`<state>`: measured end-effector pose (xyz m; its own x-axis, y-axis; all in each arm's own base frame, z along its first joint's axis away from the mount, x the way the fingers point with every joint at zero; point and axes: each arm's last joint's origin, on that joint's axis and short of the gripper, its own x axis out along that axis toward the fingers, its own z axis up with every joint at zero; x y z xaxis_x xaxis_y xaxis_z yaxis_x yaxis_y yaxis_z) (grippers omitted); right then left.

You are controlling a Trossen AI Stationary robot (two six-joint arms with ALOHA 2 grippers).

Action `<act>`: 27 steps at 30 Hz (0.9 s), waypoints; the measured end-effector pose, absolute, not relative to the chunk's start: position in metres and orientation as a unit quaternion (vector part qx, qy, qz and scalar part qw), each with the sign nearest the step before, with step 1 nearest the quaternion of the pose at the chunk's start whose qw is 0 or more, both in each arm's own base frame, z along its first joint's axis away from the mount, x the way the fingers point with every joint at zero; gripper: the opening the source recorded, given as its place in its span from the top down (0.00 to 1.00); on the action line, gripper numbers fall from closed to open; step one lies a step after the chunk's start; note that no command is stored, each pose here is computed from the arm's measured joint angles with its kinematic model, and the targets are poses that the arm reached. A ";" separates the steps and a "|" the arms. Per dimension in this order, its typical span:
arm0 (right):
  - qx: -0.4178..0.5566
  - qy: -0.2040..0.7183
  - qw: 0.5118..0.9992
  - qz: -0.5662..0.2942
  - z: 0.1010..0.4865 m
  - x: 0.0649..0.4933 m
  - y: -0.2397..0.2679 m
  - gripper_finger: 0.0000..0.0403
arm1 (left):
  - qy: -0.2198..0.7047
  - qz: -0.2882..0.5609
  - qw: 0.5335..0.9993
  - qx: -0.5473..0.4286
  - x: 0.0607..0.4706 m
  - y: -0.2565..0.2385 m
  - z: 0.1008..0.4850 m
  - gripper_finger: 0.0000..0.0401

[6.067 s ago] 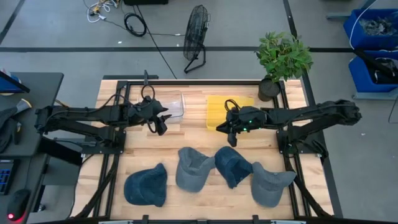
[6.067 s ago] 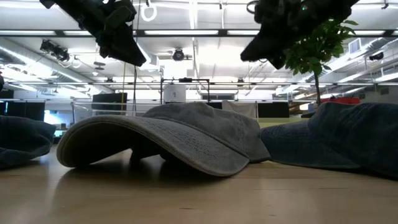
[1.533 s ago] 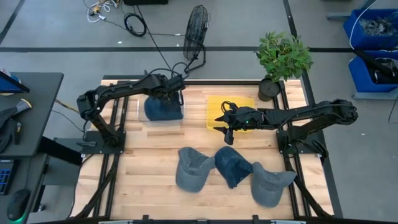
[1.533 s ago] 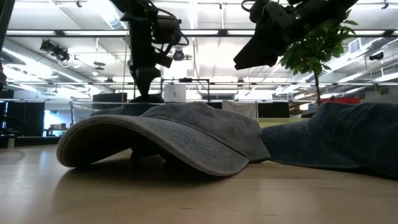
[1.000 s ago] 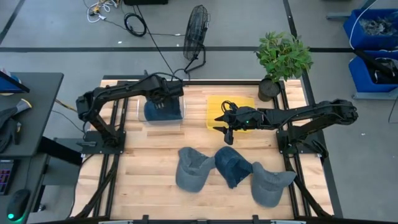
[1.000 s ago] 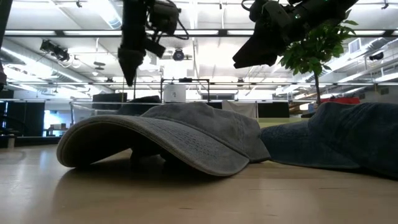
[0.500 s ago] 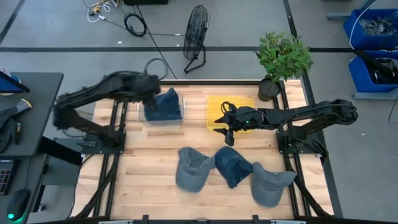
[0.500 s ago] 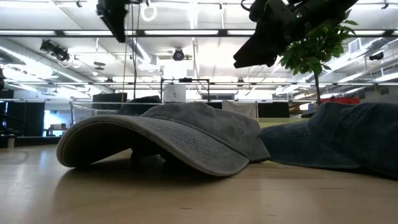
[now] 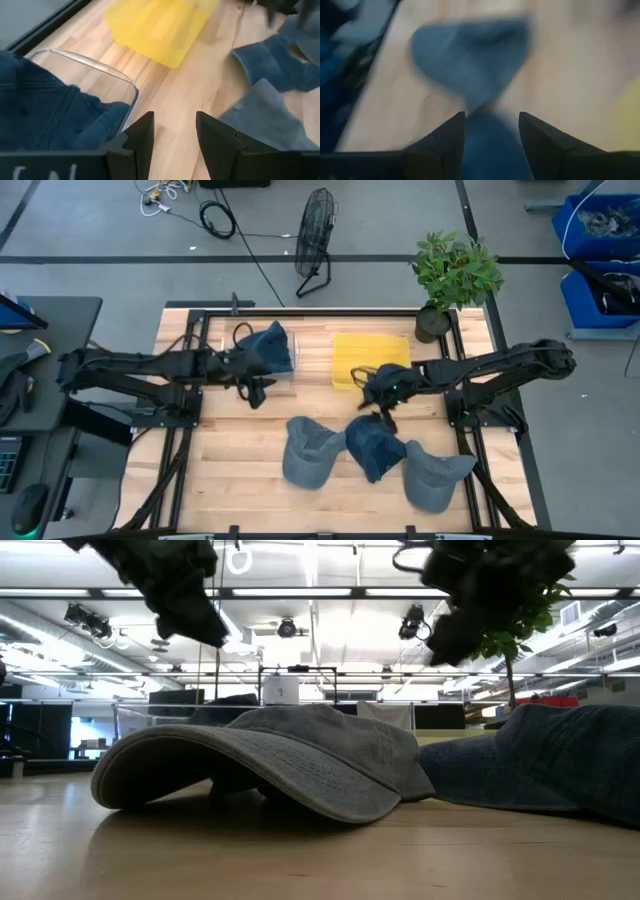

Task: Pick & Place hat
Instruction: Put the blue cap into the transparent bin

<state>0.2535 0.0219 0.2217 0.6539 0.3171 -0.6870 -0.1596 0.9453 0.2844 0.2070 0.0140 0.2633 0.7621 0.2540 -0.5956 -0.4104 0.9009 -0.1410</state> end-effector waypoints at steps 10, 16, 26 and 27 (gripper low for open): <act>0.162 0.532 0.826 0.096 0.204 0.231 0.049 0.53 | 0.297 0.178 0.929 -0.131 0.206 0.014 0.262 0.65; 0.137 0.572 0.804 0.093 0.192 0.228 0.064 0.53 | 0.297 0.177 0.929 -0.130 0.206 0.014 0.262 0.65; 0.077 0.593 0.799 0.059 0.159 0.245 0.076 0.70 | 0.297 0.178 0.929 -0.130 0.206 0.014 0.262 0.65; 0.079 0.589 0.802 0.061 0.159 0.247 0.077 0.76 | 0.297 0.178 0.929 -0.130 0.206 0.014 0.262 0.65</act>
